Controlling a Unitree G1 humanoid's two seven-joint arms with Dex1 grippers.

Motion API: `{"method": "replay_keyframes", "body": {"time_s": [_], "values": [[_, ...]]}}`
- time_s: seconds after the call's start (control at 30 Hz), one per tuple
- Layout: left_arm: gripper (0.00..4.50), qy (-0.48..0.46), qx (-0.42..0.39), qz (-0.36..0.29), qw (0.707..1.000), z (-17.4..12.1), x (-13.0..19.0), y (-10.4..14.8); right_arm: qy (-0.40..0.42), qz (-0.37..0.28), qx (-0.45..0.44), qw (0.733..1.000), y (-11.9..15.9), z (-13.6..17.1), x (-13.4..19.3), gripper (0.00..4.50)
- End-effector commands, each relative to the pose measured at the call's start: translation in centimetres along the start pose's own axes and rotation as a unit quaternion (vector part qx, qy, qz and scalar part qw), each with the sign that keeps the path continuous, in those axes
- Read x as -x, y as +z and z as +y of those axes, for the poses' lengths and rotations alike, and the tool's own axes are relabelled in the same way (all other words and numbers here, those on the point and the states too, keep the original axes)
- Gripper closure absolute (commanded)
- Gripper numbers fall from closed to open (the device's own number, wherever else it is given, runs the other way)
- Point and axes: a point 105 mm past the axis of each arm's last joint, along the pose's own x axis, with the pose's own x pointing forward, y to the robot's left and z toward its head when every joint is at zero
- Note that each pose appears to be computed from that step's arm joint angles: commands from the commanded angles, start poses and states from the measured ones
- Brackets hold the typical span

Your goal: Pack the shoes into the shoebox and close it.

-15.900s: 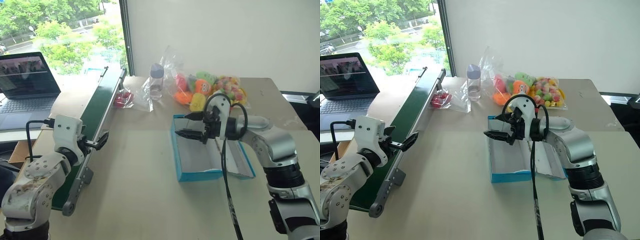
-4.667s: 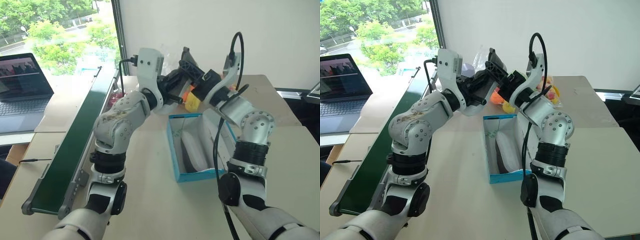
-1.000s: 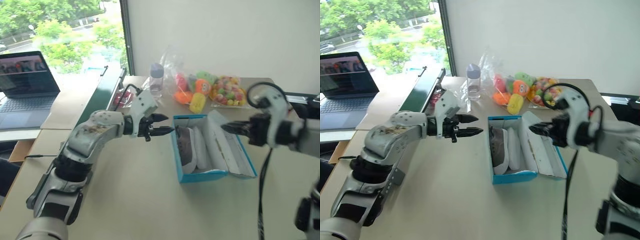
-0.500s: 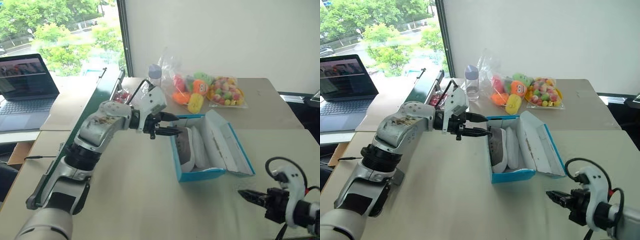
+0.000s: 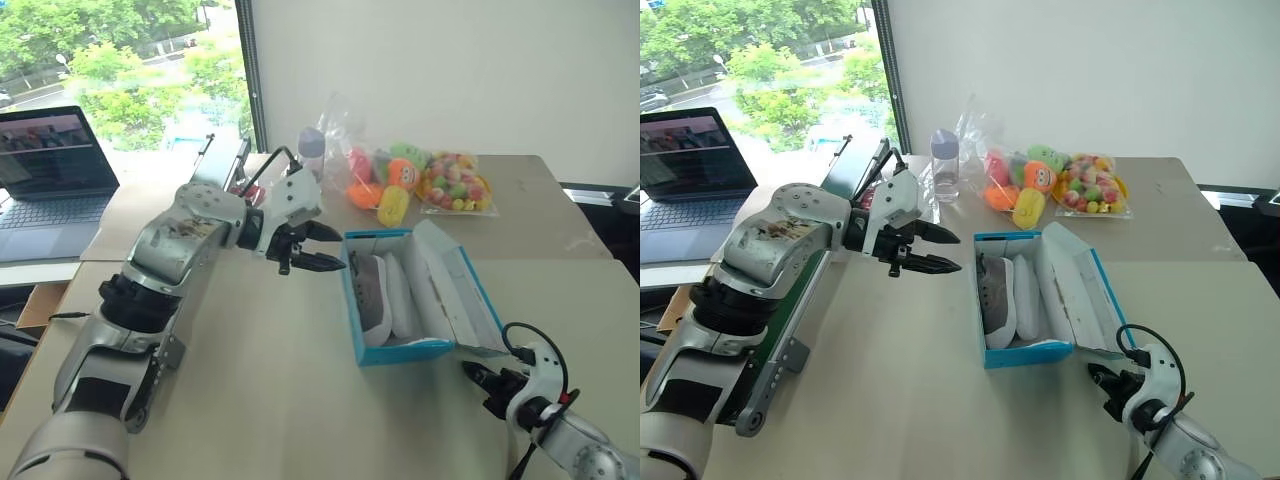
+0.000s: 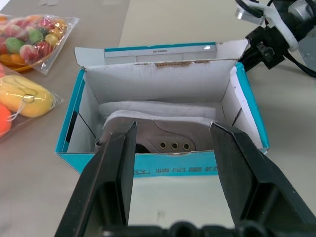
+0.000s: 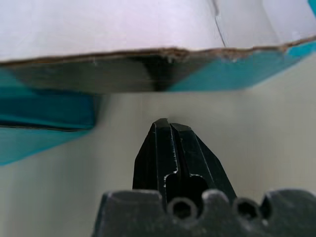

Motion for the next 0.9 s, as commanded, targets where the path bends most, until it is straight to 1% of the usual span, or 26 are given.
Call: {"method": "replay_keyframes", "body": {"time_s": [0.03,0.1,0.2,0.27,0.33,0.4,0.47,0.57,0.67,0.8,0.9], "values": [[1.99,0.0,-0.034,0.005,0.999,0.0,0.7,1.3,-0.035,-0.062,0.014,0.997,1.2,-1.7,-0.6,4.45],[1.99,-0.002,-0.035,0.008,0.999,0.0,0.9,1.3,-0.028,-0.099,0.018,0.994,1.8,-1.6,-0.5,4.45],[1.99,-0.002,-0.036,0.008,0.999,0.0,1.0,1.4,-0.009,-0.188,-0.001,0.982,3.7,-1.6,0.9,4.45],[1.99,-0.002,-0.037,0.008,0.999,0.0,1.0,1.4,-0.014,-0.224,0.01,0.975,4.8,-1.7,1.6,4.45],[1.99,-0.006,-0.042,0.014,0.999,0.0,1.2,1.1,-0.008,-0.266,0.011,0.964,6.4,-1.4,2.6,4.45],[1.99,0.001,-0.041,0.016,0.999,0.3,1.5,1.0,0.002,-0.293,0.009,0.956,7.6,-1.1,3.5,4.45],[1.99,0.01,-0.039,0.017,0.999,0.6,1.7,1.0,0.011,-0.303,0.009,0.953,8.2,-0.9,3.9,4.45],[1.99,0.03,-0.038,0.019,0.999,1.3,2.5,1.0,0.013,-0.314,0.041,0.949,10.1,-0.5,4.5,4.45],[1.99,0.035,-0.033,0.007,0.999,1.5,2.9,1.5,0.026,-0.313,0.064,0.947,11.3,0.3,4.8,4.45],[1.99,0.055,-0.037,-0.056,0.996,2.0,3.9,4.0,0.077,-0.305,0.088,0.945,12.8,3.1,4.8,4.45],[1.99,0.07,-0.037,-0.076,0.994,2.3,4.8,4.6,0.113,-0.292,0.092,0.945,13.2,5.3,4.4,4.45]]}}
